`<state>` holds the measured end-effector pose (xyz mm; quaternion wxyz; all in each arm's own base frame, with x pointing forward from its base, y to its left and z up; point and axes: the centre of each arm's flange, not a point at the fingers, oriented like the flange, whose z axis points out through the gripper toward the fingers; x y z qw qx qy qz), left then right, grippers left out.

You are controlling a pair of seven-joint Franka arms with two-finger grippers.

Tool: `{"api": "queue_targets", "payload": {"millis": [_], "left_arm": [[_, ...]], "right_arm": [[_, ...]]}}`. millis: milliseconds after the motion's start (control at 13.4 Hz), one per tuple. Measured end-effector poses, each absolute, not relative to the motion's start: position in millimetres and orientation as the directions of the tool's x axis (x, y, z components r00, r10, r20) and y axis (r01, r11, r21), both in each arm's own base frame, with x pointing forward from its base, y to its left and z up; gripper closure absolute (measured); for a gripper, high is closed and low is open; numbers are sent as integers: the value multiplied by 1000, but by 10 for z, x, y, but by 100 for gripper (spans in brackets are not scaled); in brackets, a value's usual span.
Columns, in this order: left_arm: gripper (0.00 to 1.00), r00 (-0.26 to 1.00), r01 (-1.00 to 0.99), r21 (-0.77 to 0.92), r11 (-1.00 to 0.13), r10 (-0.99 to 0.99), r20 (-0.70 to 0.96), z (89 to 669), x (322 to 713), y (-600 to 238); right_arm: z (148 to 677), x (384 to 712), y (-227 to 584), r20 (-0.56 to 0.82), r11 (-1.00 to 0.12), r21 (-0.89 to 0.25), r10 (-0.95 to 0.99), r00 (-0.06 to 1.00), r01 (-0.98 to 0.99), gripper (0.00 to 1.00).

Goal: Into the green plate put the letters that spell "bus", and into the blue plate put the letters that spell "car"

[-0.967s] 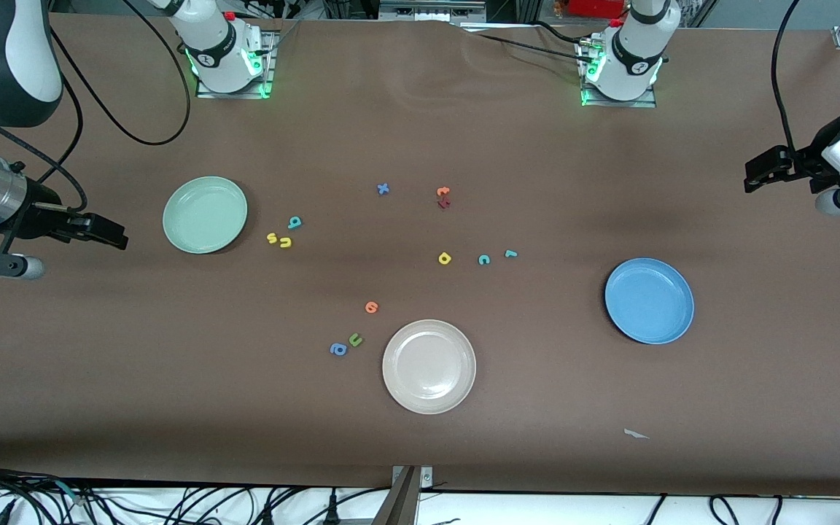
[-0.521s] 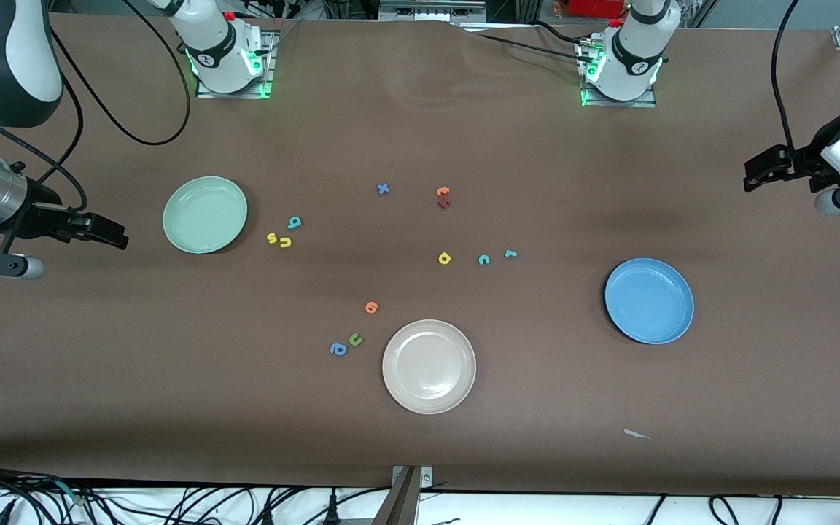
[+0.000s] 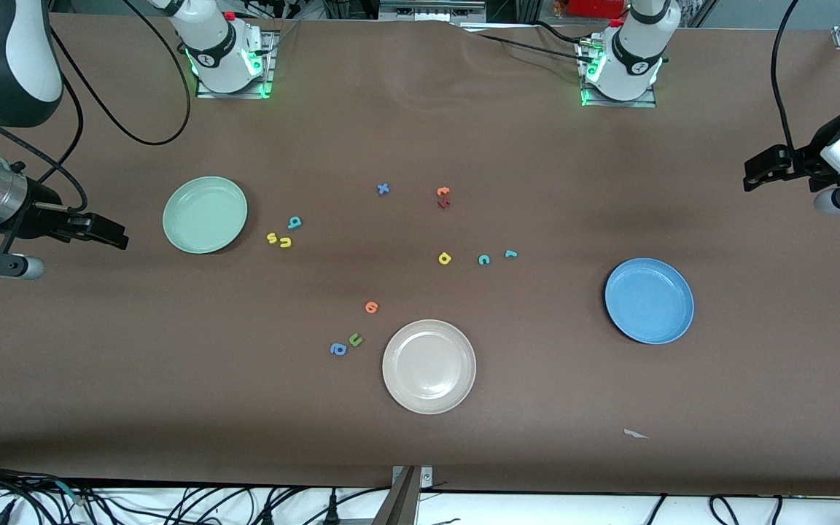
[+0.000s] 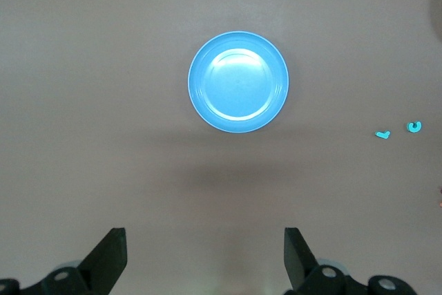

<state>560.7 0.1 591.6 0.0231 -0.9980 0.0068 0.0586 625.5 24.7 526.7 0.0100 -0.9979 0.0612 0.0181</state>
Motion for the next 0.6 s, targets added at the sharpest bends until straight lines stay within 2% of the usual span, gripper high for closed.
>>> {"api": "queue_targets", "payload": {"millis": [595], "left_arm": [[0, 993, -19, -45, -999, -14, -119, 5915, 5605, -16]], "right_arm": [[5267, 6255, 247, -37, -992, -18, -122, 992, -123, 0]]}}
